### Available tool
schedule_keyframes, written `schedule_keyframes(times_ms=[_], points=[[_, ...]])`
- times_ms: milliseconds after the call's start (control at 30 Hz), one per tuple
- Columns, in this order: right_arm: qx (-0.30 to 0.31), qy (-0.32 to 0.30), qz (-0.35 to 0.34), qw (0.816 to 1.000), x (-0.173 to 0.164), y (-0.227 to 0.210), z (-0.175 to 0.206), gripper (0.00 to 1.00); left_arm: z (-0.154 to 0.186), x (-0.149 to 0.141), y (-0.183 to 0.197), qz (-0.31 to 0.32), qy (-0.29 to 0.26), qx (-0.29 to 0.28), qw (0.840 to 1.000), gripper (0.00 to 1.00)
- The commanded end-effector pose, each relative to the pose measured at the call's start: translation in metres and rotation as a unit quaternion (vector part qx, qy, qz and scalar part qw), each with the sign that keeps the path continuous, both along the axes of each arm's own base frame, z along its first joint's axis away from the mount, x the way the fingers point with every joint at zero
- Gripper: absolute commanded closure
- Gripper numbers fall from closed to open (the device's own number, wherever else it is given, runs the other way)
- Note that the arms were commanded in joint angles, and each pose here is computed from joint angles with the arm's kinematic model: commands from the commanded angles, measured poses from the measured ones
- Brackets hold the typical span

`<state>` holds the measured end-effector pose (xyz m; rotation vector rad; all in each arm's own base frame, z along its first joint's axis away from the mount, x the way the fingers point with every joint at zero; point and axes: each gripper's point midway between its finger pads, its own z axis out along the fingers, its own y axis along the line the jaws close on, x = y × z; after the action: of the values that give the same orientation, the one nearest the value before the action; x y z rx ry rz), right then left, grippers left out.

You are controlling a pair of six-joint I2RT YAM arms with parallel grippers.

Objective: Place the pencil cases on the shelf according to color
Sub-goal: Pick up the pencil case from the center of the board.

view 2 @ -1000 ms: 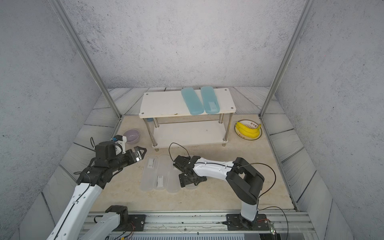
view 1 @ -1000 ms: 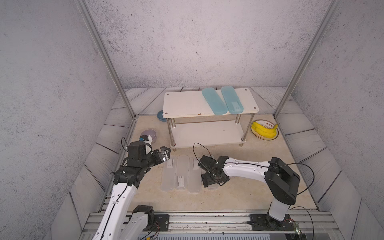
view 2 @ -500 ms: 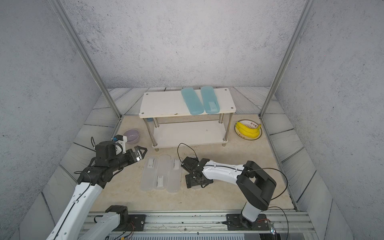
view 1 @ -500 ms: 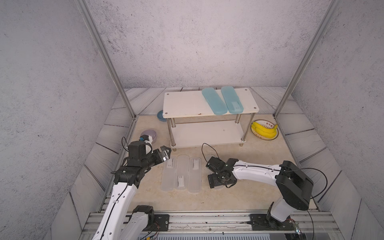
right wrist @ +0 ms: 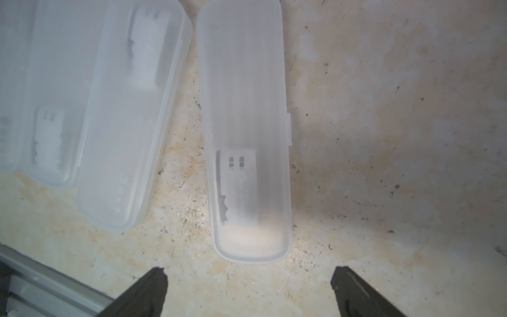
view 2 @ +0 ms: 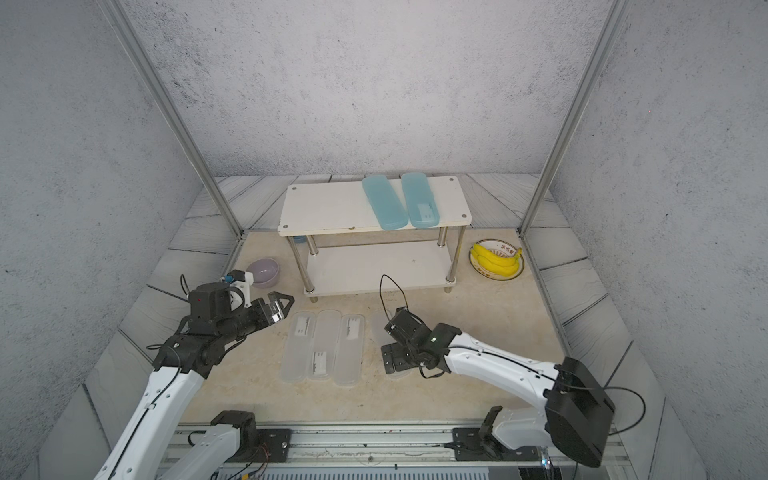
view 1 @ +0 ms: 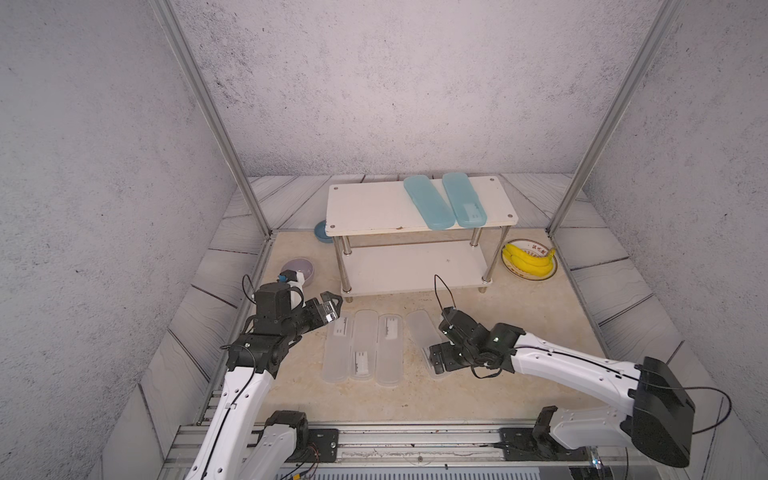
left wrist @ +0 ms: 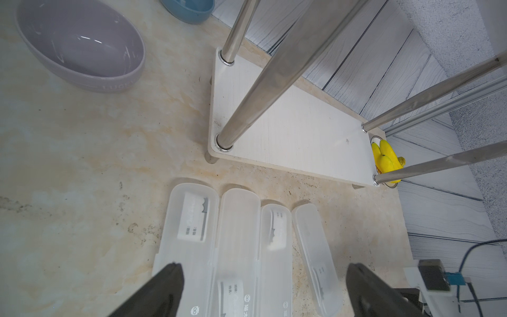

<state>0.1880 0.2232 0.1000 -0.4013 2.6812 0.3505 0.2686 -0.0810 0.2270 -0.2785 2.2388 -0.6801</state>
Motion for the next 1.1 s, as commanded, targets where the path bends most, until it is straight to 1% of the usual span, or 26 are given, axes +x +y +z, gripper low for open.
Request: schedule_keyframes(times_ms=[0,100,167,267,333,400,533,633,867,1067], points=[[-0.017,-0.051,-0.011,0.998,0.004,-0.022,0.004,0.00,0.008,-0.002,-0.002,-0.004,-0.009,-0.005,1.000,0.01],[-0.028,-0.054,-0.005,0.998,0.002,-0.028,-0.002,0.00,0.008,-0.001,-0.003,-0.003,-0.009,-0.009,1.000,0.01],[-0.035,-0.032,0.014,0.999,-0.002,-0.023,-0.011,0.00,0.008,0.000,-0.004,-0.004,-0.010,-0.011,1.000,0.01],[-0.055,0.017,0.037,0.998,-0.007,-0.010,-0.024,0.01,0.007,0.001,-0.005,-0.005,-0.009,-0.015,1.000,0.01],[-0.063,0.039,0.043,0.996,-0.005,0.001,-0.034,0.03,0.008,0.001,-0.005,-0.006,-0.009,-0.015,1.000,0.01],[-0.062,0.049,0.054,0.995,-0.003,0.013,-0.041,0.04,0.007,0.001,-0.005,-0.005,-0.008,-0.014,1.000,0.01],[-0.044,0.053,0.066,0.996,-0.001,0.030,-0.045,0.04,0.007,0.001,-0.004,-0.005,-0.007,-0.011,1.000,0.01],[-0.058,0.063,0.067,0.994,-0.004,0.029,-0.054,0.04,0.005,0.001,-0.004,-0.004,-0.006,-0.009,1.000,0.01],[-0.113,0.073,0.057,0.989,-0.013,0.012,-0.076,0.04,0.006,0.002,-0.004,-0.004,-0.005,-0.010,1.000,0.01],[-0.116,0.077,0.050,0.989,-0.013,0.012,-0.086,0.04,0.004,0.004,-0.005,-0.004,-0.002,-0.012,1.000,0.01]])
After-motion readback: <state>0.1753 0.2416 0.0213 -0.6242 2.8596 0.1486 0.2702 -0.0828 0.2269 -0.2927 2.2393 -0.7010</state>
